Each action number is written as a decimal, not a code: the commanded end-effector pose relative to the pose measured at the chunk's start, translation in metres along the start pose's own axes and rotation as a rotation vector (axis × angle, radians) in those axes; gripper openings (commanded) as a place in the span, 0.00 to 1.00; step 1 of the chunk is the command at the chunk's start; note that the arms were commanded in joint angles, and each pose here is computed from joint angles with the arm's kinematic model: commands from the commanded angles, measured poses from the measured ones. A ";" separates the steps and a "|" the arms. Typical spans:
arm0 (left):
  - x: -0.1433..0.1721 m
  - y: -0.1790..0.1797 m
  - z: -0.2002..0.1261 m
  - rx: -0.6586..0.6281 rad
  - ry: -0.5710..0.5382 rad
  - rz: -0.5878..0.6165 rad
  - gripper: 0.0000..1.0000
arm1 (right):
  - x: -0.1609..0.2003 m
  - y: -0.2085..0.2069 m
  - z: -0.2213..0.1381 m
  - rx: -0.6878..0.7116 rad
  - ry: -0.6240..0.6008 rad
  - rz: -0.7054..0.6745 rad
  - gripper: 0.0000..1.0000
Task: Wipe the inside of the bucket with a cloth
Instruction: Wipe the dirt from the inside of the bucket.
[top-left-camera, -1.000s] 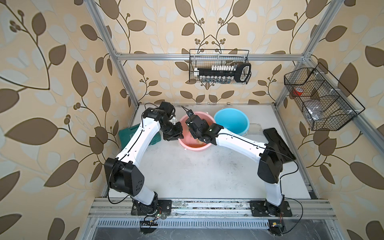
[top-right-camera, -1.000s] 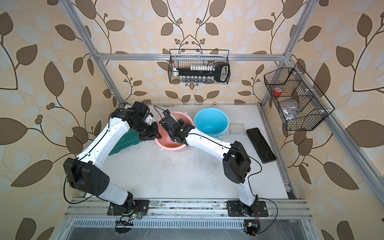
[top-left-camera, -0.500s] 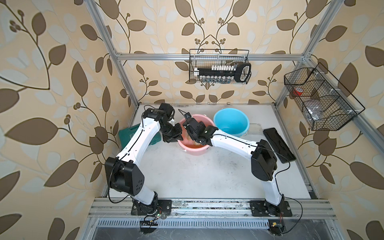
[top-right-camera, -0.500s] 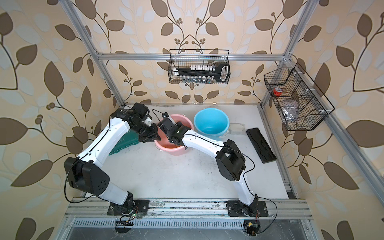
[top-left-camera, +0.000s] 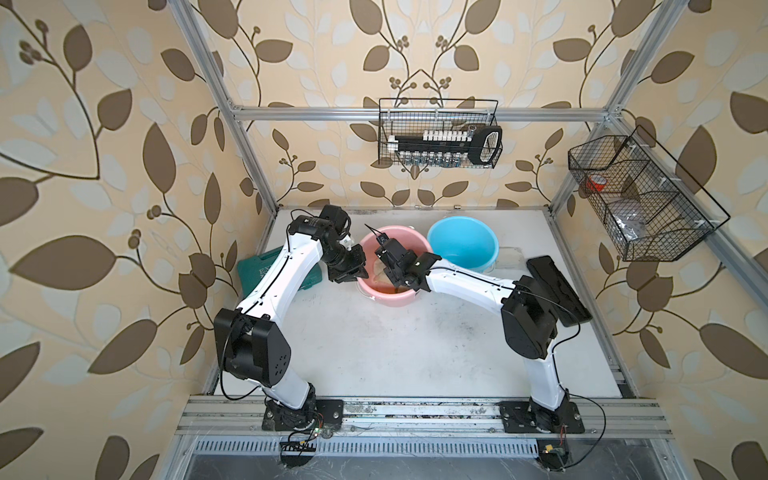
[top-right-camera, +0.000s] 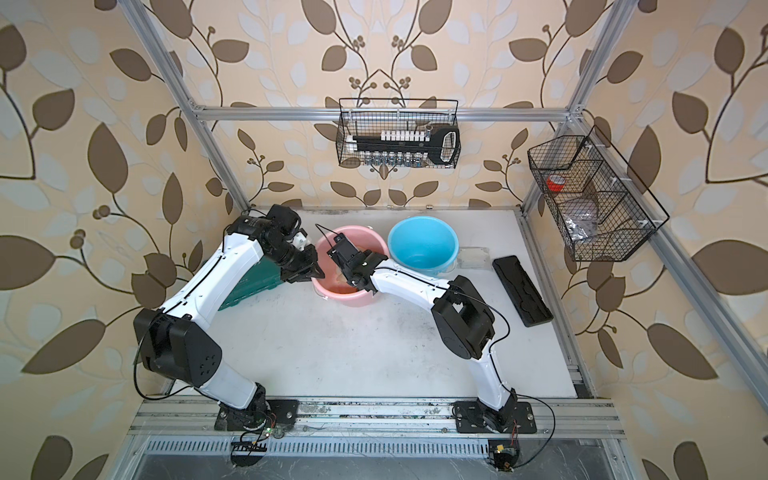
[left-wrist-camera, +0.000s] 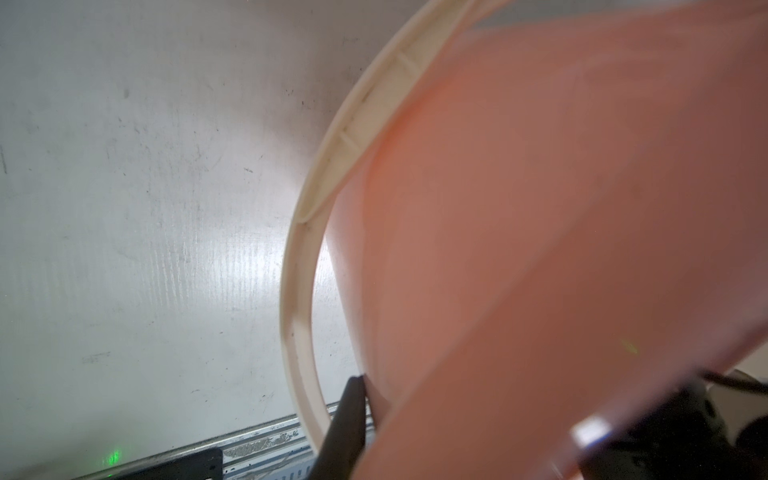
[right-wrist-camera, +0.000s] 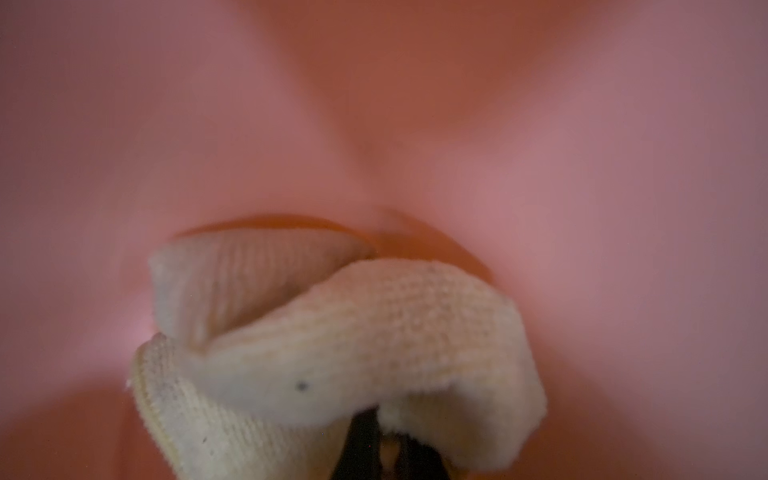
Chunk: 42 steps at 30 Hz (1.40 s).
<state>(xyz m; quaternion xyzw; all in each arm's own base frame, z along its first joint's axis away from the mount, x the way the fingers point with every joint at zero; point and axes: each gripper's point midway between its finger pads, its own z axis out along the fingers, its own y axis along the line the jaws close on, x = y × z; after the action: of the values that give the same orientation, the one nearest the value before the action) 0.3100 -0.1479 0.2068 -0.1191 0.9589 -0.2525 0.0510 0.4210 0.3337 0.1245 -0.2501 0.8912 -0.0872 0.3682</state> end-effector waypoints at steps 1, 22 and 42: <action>0.018 -0.019 -0.019 0.084 0.028 0.070 0.00 | 0.023 -0.019 0.034 0.017 0.133 0.083 0.00; -0.001 -0.006 -0.016 -0.002 -0.054 0.110 0.00 | 0.016 0.165 -0.062 -1.083 0.303 0.007 0.00; 0.008 -0.005 -0.006 0.029 0.021 0.091 0.00 | -0.009 0.006 0.005 -0.106 0.094 0.010 0.00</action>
<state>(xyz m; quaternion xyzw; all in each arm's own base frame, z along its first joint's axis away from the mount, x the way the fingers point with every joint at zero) 0.3144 -0.1396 0.1998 -0.1047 0.9662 -0.2276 0.0614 0.4045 0.3547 0.1373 -0.2916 0.9100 0.0119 0.2945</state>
